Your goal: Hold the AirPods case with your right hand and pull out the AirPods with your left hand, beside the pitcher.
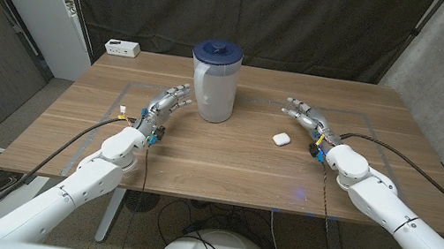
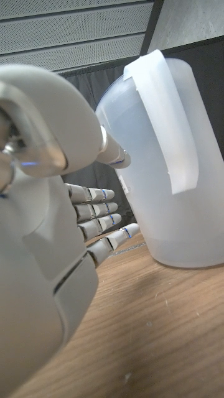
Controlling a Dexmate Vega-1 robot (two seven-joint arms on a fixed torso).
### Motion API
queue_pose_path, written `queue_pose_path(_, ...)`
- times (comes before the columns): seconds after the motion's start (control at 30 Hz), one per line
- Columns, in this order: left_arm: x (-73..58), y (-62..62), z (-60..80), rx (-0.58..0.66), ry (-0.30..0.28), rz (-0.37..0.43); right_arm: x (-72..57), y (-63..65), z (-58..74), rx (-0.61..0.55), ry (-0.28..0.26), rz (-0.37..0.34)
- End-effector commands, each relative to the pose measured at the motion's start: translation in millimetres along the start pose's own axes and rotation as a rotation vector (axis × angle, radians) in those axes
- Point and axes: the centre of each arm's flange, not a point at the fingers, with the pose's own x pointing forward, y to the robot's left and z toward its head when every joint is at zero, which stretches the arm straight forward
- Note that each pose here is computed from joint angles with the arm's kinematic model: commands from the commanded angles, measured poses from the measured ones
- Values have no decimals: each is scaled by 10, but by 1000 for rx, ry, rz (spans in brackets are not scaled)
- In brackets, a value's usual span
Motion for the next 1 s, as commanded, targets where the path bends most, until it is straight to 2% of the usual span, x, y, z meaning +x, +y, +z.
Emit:
queue_pose_path(0.03,-103,56,39,38,-7,22,-53,-60,168,-396,277,166)
queue_pose_path(0.37,-179,89,30,39,-4,34,-98,-34,235,-505,320,204)
queue_pose_path(0.7,-210,115,30,44,3,29,-181,-22,349,-594,325,214)
queue_pose_path(1.0,-209,130,38,47,5,18,-180,37,305,-645,333,214)
